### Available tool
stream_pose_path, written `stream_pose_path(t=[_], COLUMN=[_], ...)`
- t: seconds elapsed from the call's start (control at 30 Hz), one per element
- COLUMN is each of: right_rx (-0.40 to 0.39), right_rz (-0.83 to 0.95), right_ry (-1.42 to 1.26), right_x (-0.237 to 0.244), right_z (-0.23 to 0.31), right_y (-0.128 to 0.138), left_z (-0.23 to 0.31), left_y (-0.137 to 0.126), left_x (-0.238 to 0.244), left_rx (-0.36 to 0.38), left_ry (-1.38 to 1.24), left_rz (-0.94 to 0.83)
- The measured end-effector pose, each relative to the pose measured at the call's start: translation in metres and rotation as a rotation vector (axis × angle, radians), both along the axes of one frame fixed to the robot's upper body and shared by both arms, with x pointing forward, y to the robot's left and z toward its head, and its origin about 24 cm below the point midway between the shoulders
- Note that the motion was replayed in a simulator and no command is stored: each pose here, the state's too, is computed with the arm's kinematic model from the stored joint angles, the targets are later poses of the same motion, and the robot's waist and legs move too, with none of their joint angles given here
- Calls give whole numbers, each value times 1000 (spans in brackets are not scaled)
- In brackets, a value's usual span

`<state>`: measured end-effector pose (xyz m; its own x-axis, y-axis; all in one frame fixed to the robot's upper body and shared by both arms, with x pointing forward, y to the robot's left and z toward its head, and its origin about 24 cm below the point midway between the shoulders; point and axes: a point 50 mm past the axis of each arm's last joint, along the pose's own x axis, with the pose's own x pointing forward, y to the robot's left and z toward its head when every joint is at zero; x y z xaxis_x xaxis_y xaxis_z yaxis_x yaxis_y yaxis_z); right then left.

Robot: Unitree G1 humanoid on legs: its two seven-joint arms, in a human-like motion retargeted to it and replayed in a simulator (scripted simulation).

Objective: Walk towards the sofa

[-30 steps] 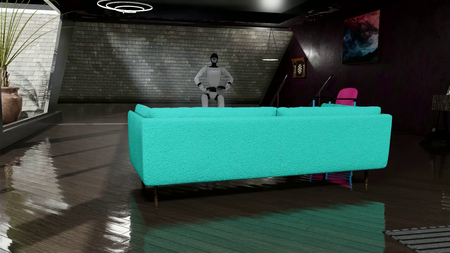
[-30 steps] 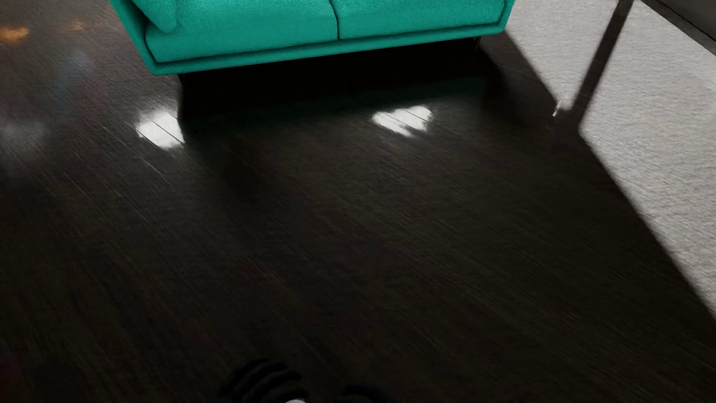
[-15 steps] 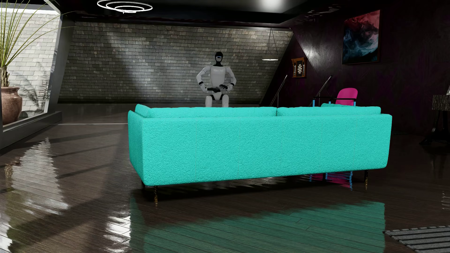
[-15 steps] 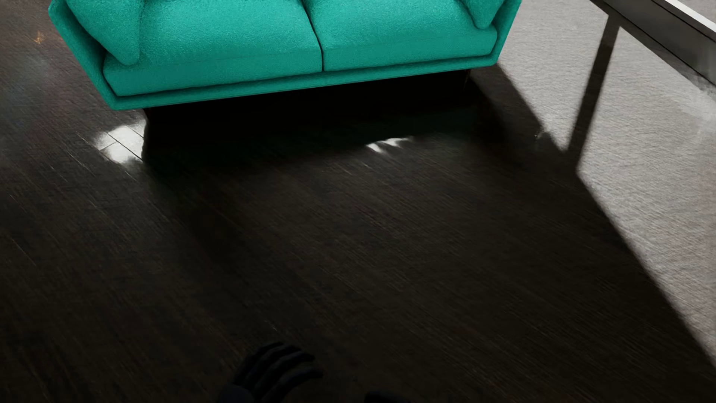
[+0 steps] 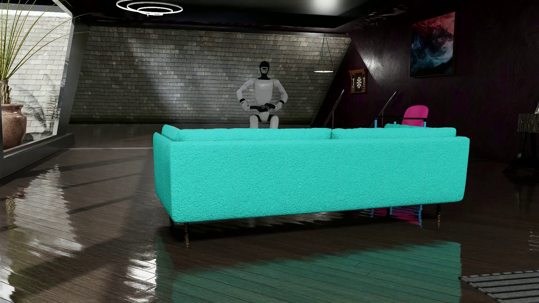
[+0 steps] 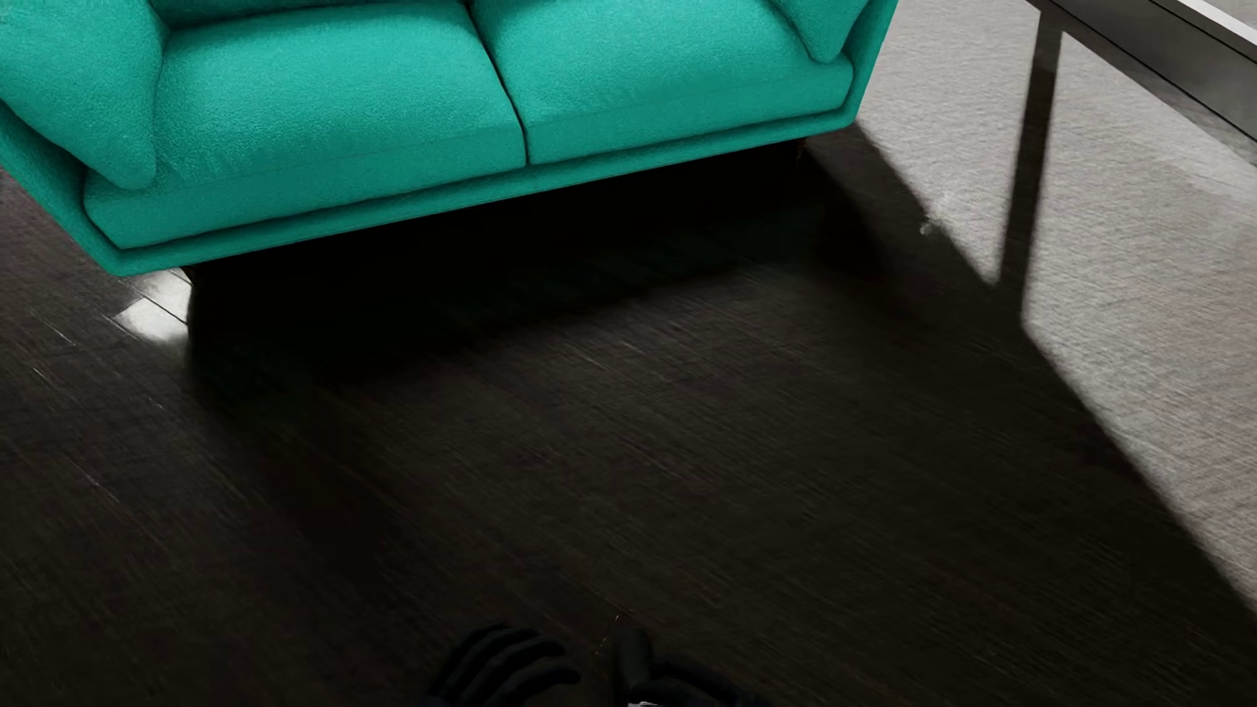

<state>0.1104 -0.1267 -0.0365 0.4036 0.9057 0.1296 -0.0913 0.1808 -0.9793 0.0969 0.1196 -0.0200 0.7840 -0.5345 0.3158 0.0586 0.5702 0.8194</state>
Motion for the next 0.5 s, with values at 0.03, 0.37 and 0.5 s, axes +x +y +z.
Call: stream_pose_path(t=[0.03, 0.37, 0.5], right_rx=[-3, 96, 169], right_rz=[-4, 32, 67], right_ry=[-3, -54, -34], right_x=[2, 7, 1], right_z=[0, 6, 13], right_y=[1, 21, 36], left_z=[0, -12, -5], left_y=[1, 27, 28], left_x=[0, -5, 5], left_rx=[3, 147, 142], left_ry=[4, 30, -5], left_rz=[1, -43, -41])
